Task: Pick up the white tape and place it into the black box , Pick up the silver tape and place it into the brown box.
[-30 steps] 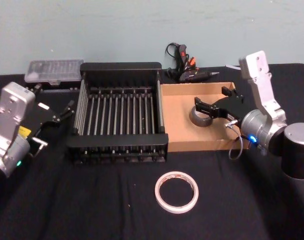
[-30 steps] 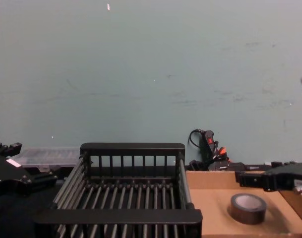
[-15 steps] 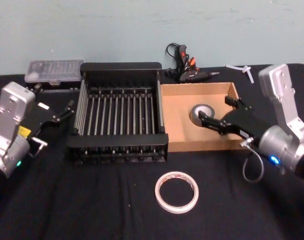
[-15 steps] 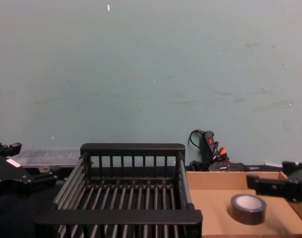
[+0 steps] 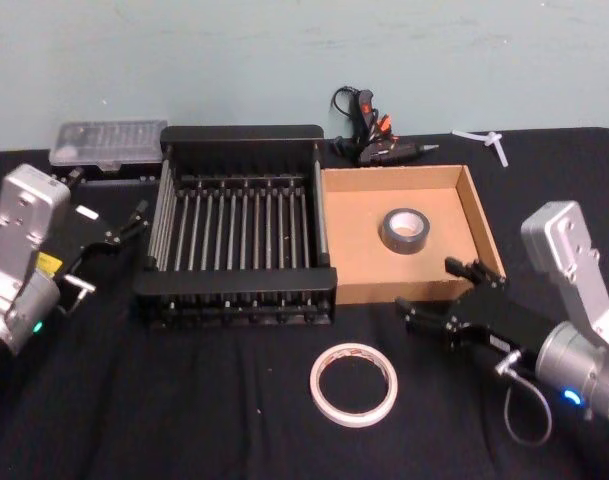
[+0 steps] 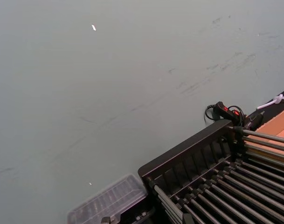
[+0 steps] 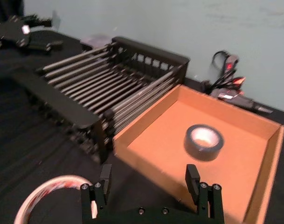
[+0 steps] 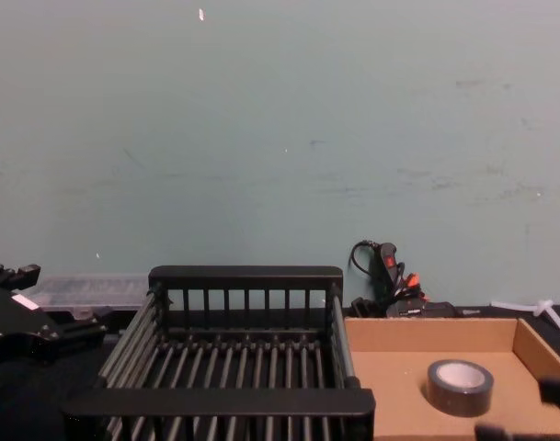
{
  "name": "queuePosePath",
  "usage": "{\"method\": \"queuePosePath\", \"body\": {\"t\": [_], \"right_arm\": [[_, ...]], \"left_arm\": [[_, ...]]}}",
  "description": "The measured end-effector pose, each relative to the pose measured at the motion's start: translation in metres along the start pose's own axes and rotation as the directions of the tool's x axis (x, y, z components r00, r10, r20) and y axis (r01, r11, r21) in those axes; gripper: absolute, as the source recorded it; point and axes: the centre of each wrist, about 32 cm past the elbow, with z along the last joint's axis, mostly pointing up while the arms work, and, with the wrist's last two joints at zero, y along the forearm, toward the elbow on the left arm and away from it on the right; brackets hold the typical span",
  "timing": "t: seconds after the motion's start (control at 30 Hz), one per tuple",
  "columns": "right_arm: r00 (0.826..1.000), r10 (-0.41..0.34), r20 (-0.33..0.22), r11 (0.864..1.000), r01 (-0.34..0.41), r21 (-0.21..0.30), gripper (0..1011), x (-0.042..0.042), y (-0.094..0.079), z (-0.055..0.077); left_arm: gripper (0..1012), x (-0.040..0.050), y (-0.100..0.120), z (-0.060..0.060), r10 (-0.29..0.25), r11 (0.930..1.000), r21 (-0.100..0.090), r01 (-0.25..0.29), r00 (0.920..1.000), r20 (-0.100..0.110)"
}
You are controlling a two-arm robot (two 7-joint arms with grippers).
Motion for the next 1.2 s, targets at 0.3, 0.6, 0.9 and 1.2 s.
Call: {"method": "queuePosePath", "body": {"t": [0.3,0.6,0.9,1.2], "right_arm": [[0.998,0.047,0.029,0.998,-0.046,-0.050,1002,-0.0142,-0.001,-0.011],[0.996,0.082,0.041,0.992,-0.077,-0.098,1002,-0.0245,0.011,-0.016],[0.995,0.094,0.027,0.988,-0.090,-0.125,1002,-0.0291,0.021,-0.018],[0.995,0.099,0.016,0.986,-0.096,-0.137,1002,-0.0306,0.025,-0.020]], "left_arm": [[1001,0.0000,0.000,0.000,0.000,1.0000,0.000,0.000,1.0000,0.000],[1001,0.0000,0.000,0.000,0.000,1.0000,0.000,0.000,1.0000,0.000],[1001,0.0000,0.000,0.000,0.000,1.0000,0.000,0.000,1.0000,0.000],[1001,0.0000,0.000,0.000,0.000,1.0000,0.000,0.000,1.0000,0.000]]}}
